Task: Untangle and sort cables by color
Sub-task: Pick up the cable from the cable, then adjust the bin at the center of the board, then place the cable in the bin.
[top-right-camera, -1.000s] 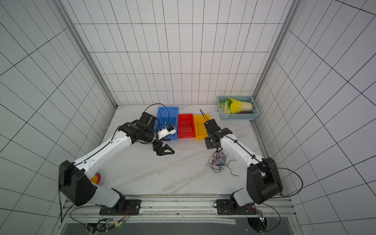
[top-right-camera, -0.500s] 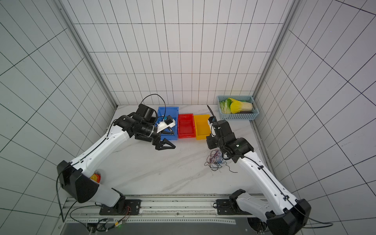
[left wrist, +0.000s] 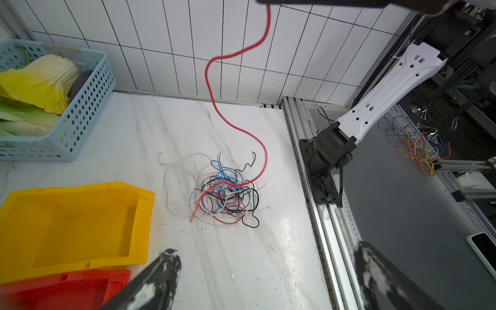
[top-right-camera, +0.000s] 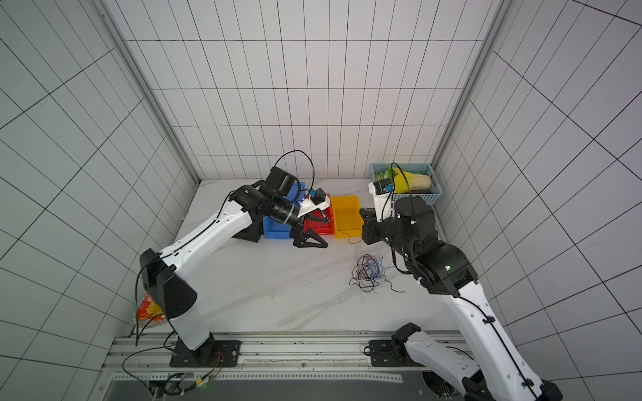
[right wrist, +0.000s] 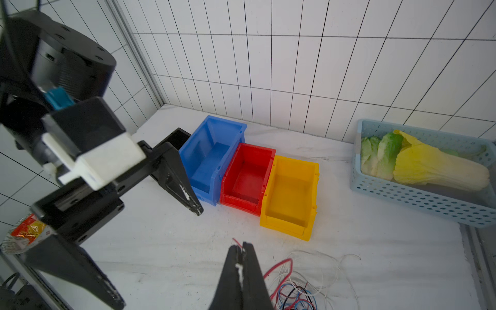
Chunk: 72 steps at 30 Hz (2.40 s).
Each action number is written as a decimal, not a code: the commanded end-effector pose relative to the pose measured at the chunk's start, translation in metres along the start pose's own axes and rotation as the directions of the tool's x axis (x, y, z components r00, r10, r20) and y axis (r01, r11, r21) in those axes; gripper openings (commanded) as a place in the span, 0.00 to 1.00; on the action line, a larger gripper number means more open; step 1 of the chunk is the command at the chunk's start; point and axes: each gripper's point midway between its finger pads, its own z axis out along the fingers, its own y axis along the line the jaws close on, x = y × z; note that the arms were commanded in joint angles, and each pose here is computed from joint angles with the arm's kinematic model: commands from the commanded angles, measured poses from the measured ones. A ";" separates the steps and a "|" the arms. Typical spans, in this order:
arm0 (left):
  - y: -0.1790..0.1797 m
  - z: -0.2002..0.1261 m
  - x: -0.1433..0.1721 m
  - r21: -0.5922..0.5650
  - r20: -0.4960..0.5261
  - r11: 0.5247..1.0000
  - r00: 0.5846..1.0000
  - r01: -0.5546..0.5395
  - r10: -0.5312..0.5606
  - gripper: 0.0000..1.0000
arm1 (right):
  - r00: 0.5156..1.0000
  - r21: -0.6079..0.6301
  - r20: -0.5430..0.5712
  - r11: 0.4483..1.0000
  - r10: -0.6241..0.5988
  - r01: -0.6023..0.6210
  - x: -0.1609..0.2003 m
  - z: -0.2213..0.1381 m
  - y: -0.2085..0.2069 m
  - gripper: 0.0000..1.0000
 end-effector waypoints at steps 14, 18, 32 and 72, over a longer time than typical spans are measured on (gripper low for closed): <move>0.026 -0.048 0.003 -0.091 0.092 0.988 0.989 0.127 -0.119 0.98 | 0.994 -0.114 0.056 0.990 0.092 -0.086 -0.021 0.034 0.022 0.00; 0.053 -0.090 0.028 -0.253 0.105 0.941 0.973 0.224 -0.204 0.98 | 0.990 -0.062 0.050 0.990 0.129 -0.126 -0.023 0.073 0.013 0.00; 0.140 -0.229 0.201 -0.708 0.356 0.371 0.758 0.601 -0.547 0.98 | 0.973 0.138 -0.057 0.967 0.225 -0.216 0.003 0.236 -0.041 0.00; 0.215 -0.258 0.353 -0.750 0.569 -0.231 0.427 0.619 -0.703 0.68 | 0.921 -0.013 -0.361 0.986 0.149 -0.165 0.100 0.364 0.013 0.00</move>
